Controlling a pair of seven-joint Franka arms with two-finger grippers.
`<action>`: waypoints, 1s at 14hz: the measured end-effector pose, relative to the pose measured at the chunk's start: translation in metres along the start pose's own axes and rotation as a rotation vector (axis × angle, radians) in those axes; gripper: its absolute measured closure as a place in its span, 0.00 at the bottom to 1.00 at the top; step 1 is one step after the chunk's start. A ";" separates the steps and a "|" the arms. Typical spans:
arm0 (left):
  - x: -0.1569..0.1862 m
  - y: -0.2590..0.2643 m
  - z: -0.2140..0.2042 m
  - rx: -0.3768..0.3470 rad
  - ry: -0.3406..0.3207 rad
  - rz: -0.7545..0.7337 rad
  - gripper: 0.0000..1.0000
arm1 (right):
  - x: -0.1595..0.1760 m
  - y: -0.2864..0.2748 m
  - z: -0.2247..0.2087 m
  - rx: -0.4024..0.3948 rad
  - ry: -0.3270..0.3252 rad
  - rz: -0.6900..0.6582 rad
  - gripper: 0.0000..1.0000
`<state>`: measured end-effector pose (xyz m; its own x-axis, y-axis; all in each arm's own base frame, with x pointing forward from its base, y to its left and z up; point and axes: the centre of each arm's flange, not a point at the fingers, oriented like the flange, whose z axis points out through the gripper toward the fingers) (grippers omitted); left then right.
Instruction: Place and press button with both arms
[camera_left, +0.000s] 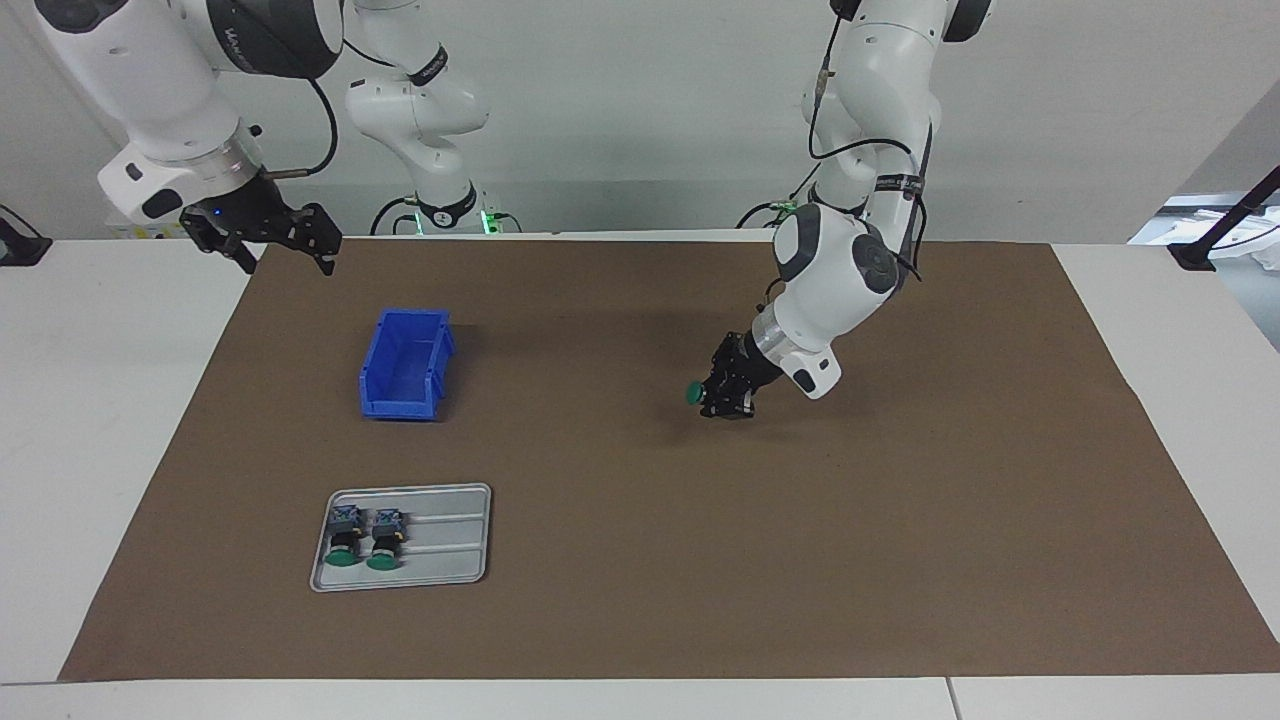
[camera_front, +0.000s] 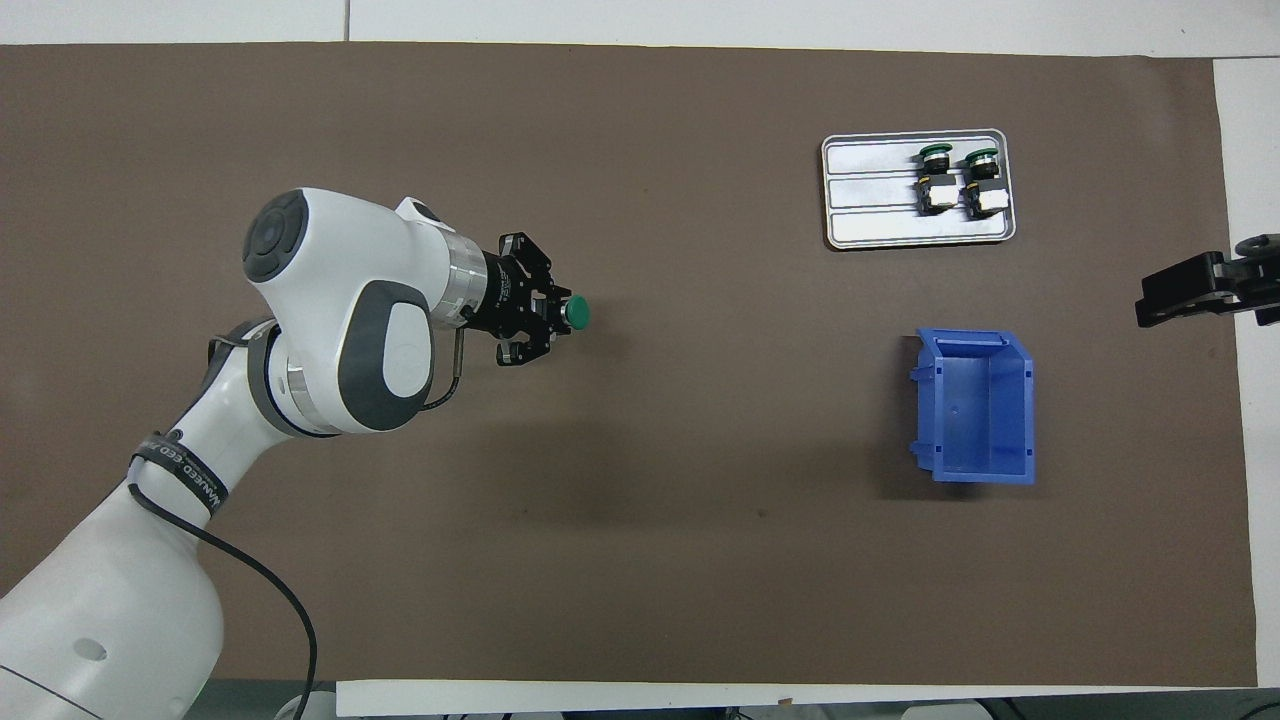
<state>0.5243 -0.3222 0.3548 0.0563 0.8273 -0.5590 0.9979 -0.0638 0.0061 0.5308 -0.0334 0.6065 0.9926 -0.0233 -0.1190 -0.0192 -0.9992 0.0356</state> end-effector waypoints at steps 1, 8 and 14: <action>0.004 0.000 -0.001 -0.014 -0.066 -0.006 0.59 | 0.000 0.000 0.000 0.000 0.000 0.000 0.01; 0.026 -0.021 0.009 -0.116 -0.324 0.020 0.59 | 0.000 0.000 0.000 0.000 0.000 0.000 0.01; 0.044 -0.043 0.029 -0.066 -0.462 0.073 0.59 | 0.000 0.000 0.000 0.000 0.000 0.000 0.01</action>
<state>0.4826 -0.2992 0.3056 0.1220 0.4859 -0.8655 0.9925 -0.0651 0.1033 0.5308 -0.0334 0.6065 0.9926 -0.0233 -0.1190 -0.0192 -0.9992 0.0356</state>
